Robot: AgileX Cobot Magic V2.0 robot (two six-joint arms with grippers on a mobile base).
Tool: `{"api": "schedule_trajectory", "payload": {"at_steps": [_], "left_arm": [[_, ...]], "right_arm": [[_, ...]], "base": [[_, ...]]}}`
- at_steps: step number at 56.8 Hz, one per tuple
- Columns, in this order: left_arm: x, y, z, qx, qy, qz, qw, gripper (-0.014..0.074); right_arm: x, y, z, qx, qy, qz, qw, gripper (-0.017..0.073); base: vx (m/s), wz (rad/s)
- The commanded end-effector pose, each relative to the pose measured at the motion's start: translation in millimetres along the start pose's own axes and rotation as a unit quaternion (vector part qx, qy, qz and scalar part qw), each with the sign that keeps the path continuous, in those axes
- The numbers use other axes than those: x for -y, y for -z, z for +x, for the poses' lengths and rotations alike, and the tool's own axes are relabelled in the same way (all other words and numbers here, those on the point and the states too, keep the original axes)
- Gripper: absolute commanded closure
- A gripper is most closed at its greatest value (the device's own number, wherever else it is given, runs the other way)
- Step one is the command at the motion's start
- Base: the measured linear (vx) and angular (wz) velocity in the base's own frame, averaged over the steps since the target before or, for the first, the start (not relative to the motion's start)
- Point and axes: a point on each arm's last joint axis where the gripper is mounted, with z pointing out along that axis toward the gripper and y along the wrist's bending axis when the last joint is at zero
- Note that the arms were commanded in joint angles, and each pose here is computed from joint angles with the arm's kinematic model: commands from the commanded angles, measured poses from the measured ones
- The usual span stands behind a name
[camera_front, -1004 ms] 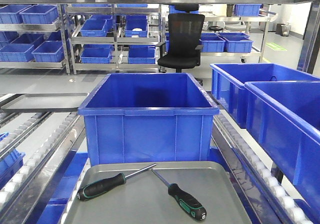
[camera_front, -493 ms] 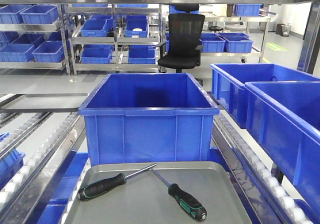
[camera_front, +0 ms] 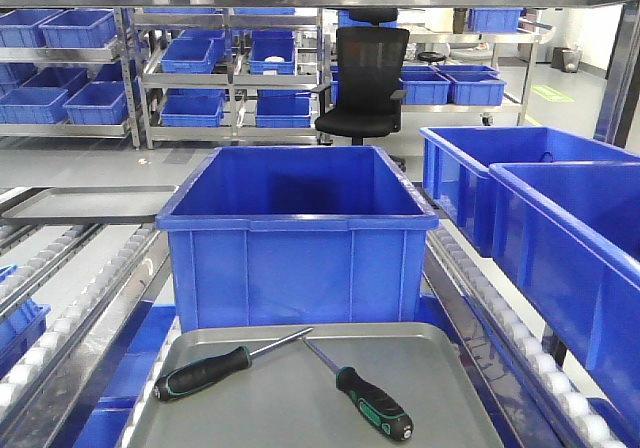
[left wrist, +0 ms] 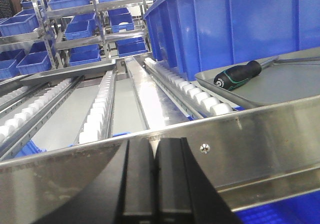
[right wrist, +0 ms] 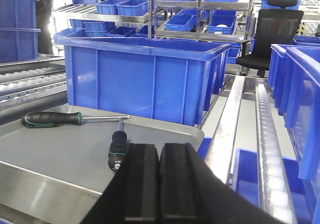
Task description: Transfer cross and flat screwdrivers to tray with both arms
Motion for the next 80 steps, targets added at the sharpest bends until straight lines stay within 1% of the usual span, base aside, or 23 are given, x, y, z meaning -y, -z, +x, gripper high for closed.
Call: {"api": "schedule_trajectory", "payload": {"at_steps": [1, 12, 16, 19, 21, 23, 24, 26, 28, 29, 30, 31, 33, 36, 39, 44, 47, 53, 55, 60, 80], "left_arm": [[-2.5, 2.0, -15.7, 0.052, 0.005, -0.010, 0.999, 0.0591], [-2.5, 2.0, -15.7, 0.052, 0.005, -0.010, 0.999, 0.0591], [-2.5, 2.0, -15.7, 0.052, 0.005, -0.010, 0.999, 0.0591], [-2.5, 2.0, -15.7, 0.052, 0.005, -0.010, 0.999, 0.0591], [-2.5, 2.0, -15.7, 0.052, 0.005, -0.010, 0.999, 0.0591], [-2.5, 2.0, -15.7, 0.052, 0.005, -0.010, 0.999, 0.0591], [-2.5, 2.0, -15.7, 0.052, 0.005, -0.010, 0.999, 0.0591], [-2.5, 2.0, -15.7, 0.052, 0.005, -0.010, 0.999, 0.0591], [-2.5, 2.0, -15.7, 0.052, 0.005, -0.010, 0.999, 0.0591], [-2.5, 2.0, -15.7, 0.052, 0.005, -0.010, 0.999, 0.0591], [-2.5, 2.0, -15.7, 0.052, 0.005, -0.010, 0.999, 0.0591], [-2.5, 2.0, -15.7, 0.052, 0.005, -0.010, 0.999, 0.0591], [-2.5, 2.0, -15.7, 0.052, 0.005, -0.010, 0.999, 0.0591], [-2.5, 2.0, -15.7, 0.052, 0.005, -0.010, 0.999, 0.0591], [-2.5, 2.0, -15.7, 0.052, 0.005, -0.010, 0.999, 0.0591], [-2.5, 2.0, -15.7, 0.052, 0.005, -0.010, 0.999, 0.0591], [-2.5, 2.0, -15.7, 0.052, 0.005, -0.010, 0.999, 0.0591], [-2.5, 2.0, -15.7, 0.052, 0.005, -0.010, 0.999, 0.0591], [-2.5, 2.0, -15.7, 0.052, 0.005, -0.010, 0.999, 0.0591], [-2.5, 2.1, -15.8, 0.052, 0.005, -0.010, 0.999, 0.0591], [-2.5, 2.1, -15.8, 0.052, 0.005, -0.010, 0.999, 0.0591]], "right_arm": [[4.3, 0.5, -13.4, 0.033, -0.002, 0.023, 0.999, 0.0567], [4.4, 0.5, -13.4, 0.033, 0.002, 0.024, 0.999, 0.0567], [4.9, 0.3, -12.0, 0.024, 0.031, 0.027, 0.999, 0.0567], [6.1, 0.3, -10.1, 0.013, 0.037, 0.033, 0.999, 0.0567], [7.6, 0.4, -9.2, 0.008, 0.034, 0.042, 0.999, 0.0567], [9.7, 0.5, -7.1, 0.003, 0.025, 0.053, 0.998, 0.0567], [10.6, 0.3, -5.6, 0.005, 0.007, 0.058, 0.998, 0.0567], [12.6, 0.7, -1.2, 0.014, -0.009, 0.069, 0.997, 0.0567], [13.5, 1.5, 6.1, 0.026, -0.018, 0.075, 0.997, 0.0567], [13.5, 2.3, 11.7, 0.033, -0.013, 0.076, 0.996, 0.0567], [13.5, 2.2, 17.2, 0.032, -0.023, 0.076, 0.996, 0.0567], [13.0, 4.3, 22.4, 0.048, -0.022, 0.076, 0.996, 0.0567], [12.1, 6.7, 36.7, 0.064, -0.032, 0.073, 0.995, 0.0567], [11.0, 11.3, 55.4, 0.081, -0.037, 0.072, 0.993, 0.0567], [11.7, 15.1, 70.7, 0.090, -0.045, 0.082, 0.992, 0.0567], [15.6, 19.9, 87.2, 0.091, -0.046, 0.120, 0.987, 0.0567], [17.4, 22.5, 89.8, 0.080, -0.045, 0.141, 0.986, 0.0567], [19.8, 28.3, 92.7, 0.076, -0.028, 0.177, 0.981, 0.0567], [21.0, 28.5, 93.5, 0.073, -0.031, 0.188, 0.979, 0.0567], [21.8, 28.6, 94.8, 0.066, -0.033, 0.194, 0.978, 0.0567], [21.7, 28.5, 95.1, 0.064, -0.034, 0.193, 0.979, 0.0567]], "base": [[0.00, 0.00], [0.00, 0.00], [0.00, 0.00], [0.00, 0.00], [0.00, 0.00], [0.00, 0.00], [0.00, 0.00], [0.00, 0.00], [0.00, 0.00], [0.00, 0.00], [0.00, 0.00], [0.00, 0.00], [0.00, 0.00], [0.00, 0.00], [0.00, 0.00], [0.00, 0.00], [0.00, 0.00], [0.00, 0.00], [0.00, 0.00], [0.00, 0.00], [0.00, 0.00]]}}
